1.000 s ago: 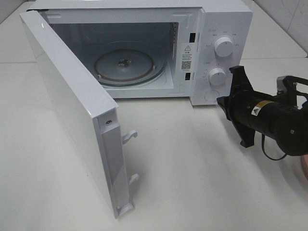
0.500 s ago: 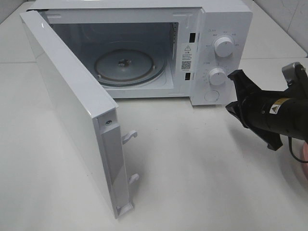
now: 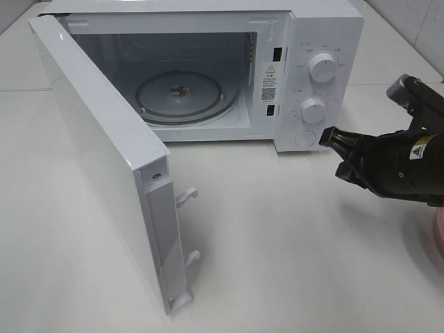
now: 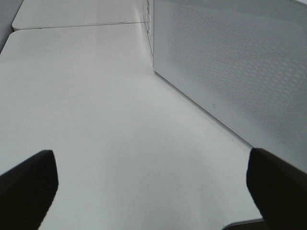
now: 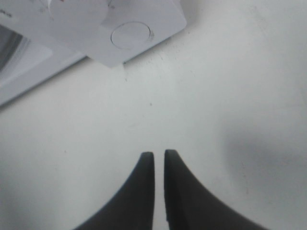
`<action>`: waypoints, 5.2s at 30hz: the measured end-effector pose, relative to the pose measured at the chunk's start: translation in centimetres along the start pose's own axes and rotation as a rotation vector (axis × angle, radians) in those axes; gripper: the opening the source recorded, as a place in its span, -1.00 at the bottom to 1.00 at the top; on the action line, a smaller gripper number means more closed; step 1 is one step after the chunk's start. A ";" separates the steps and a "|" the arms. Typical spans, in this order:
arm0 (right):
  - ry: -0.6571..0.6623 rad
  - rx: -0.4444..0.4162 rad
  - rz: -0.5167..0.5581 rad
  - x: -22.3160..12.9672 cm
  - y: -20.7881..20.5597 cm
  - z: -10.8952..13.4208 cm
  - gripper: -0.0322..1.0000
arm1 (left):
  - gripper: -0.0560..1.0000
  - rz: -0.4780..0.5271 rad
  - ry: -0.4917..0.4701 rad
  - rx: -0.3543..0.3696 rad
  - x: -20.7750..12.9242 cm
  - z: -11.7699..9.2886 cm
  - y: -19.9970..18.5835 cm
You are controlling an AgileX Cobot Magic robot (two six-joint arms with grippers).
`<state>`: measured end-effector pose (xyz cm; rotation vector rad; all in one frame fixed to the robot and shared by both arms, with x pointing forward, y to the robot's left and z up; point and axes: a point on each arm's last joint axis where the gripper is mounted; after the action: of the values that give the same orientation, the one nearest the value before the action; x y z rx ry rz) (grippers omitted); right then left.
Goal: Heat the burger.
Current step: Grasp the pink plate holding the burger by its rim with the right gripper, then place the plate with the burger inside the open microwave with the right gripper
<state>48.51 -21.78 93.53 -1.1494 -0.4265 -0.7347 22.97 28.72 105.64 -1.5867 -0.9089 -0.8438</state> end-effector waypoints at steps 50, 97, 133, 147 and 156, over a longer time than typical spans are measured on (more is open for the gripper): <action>-0.739 -0.220 0.572 2.9 -6.6 -0.4 0.92 | 0.99 0.000 0.000 0.000 0.0 0.0 0.0; -0.482 -0.346 0.681 2.3 2.2 -9.3 0.56 | 0.99 0.000 0.000 0.000 0.0 0.0 0.0; -0.448 -0.373 0.756 1.2 3.0 -10.0 -0.82 | 0.99 0.000 0.000 0.000 0.0 0.0 0.0; -0.513 -0.407 0.784 0.7 3.1 -8.7 -0.87 | 0.99 0.000 0.000 0.000 0.0 0.0 0.0; -0.577 -0.467 0.769 0.6 2.4 -6.9 -0.91 | 0.99 0.000 0.000 0.000 0.0 0.0 0.0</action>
<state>50.28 -27.83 89.77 -1.8204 -0.2498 0.2046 22.97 28.72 105.64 -1.5867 -0.9089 -0.8438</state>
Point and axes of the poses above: a point on each arm's last joint axis where the gripper is mounted, y pointing out along that axis toward the gripper, z along the wrist's bending axis when the last joint is at zero, x = y × z, and after that the axes turned 11 degrees about -y, right-handed
